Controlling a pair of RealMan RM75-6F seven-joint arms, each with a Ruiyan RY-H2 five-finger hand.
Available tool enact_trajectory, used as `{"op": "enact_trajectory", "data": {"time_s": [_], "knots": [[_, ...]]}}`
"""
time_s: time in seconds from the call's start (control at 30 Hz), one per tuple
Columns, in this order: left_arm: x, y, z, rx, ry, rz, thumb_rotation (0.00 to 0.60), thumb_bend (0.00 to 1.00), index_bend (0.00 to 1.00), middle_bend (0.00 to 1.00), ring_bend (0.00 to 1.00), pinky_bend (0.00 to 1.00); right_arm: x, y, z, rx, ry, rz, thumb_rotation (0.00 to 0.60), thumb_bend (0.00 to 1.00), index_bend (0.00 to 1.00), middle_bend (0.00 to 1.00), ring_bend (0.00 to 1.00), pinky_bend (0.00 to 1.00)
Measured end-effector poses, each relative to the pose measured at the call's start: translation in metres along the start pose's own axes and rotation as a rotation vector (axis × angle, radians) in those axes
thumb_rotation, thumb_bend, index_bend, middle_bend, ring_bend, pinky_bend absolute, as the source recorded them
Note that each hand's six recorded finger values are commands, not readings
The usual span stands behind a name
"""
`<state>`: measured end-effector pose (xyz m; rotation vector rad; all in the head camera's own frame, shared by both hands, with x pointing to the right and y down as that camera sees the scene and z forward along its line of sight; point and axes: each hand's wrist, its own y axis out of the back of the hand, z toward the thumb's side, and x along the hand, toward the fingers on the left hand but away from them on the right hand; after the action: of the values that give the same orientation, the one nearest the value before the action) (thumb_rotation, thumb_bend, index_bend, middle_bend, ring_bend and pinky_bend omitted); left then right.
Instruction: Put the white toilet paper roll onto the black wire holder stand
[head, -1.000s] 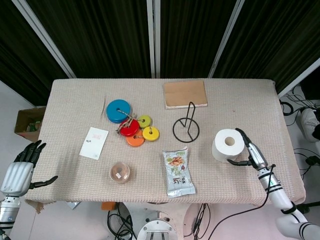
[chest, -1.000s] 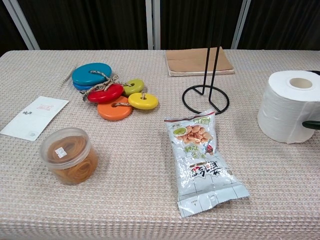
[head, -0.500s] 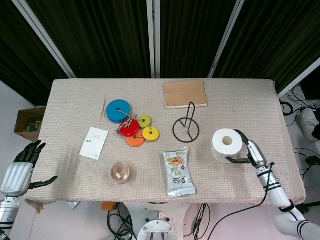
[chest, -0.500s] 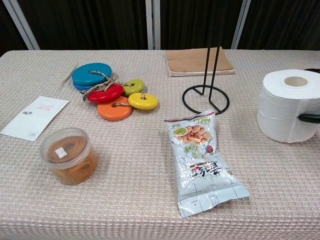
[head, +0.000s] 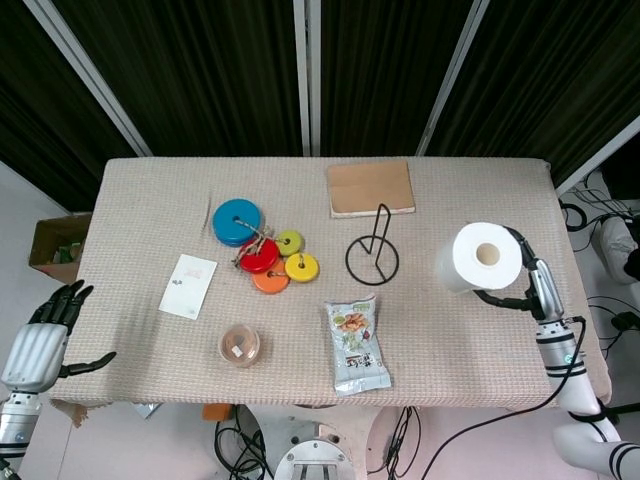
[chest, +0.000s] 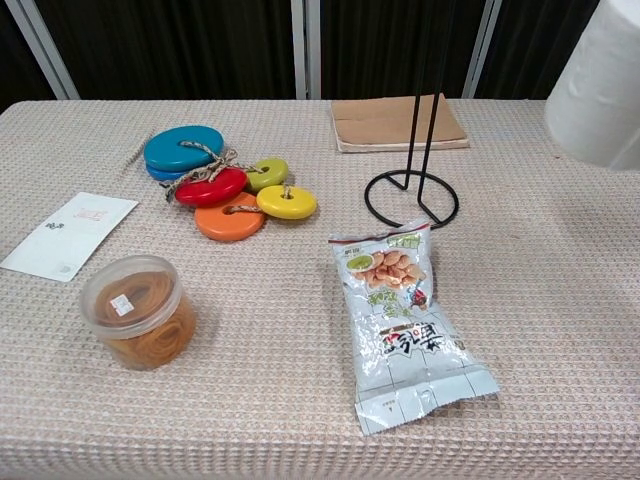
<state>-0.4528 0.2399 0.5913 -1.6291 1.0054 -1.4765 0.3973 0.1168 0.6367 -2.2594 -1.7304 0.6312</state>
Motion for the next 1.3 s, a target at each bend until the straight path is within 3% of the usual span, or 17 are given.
{"op": "enact_trajectory", "data": {"time_s": [0.23,0.37,0.87,1.3], "knots": [[0.002,-0.001,-0.002,-0.007,0.002,-0.006,0.4,0.04,0.07,0.03,0.05,0.21,-0.031,0.017,0.067,-0.093,0.172,-0.12,0.6,0.15,0.53,0.51,0.46,0.51],[0.004,-0.001,0.0,-0.008,-0.005,-0.009,0.397,0.04,0.07,0.03,0.05,0.21,-0.055,0.006,0.09,-0.132,0.212,-0.115,0.6,0.17,0.53,0.51,0.46,0.51],[0.009,0.002,0.001,-0.004,-0.005,-0.015,0.398,0.04,0.07,0.03,0.05,0.21,-0.121,-0.063,0.13,-0.091,0.114,0.067,0.6,0.18,0.53,0.51,0.46,0.51],[0.009,0.006,0.001,-0.007,-0.006,-0.01,0.4,0.04,0.07,0.03,0.05,0.21,-0.13,-0.088,0.11,-0.103,0.008,0.121,0.6,0.18,0.53,0.51,0.46,0.51]]}}
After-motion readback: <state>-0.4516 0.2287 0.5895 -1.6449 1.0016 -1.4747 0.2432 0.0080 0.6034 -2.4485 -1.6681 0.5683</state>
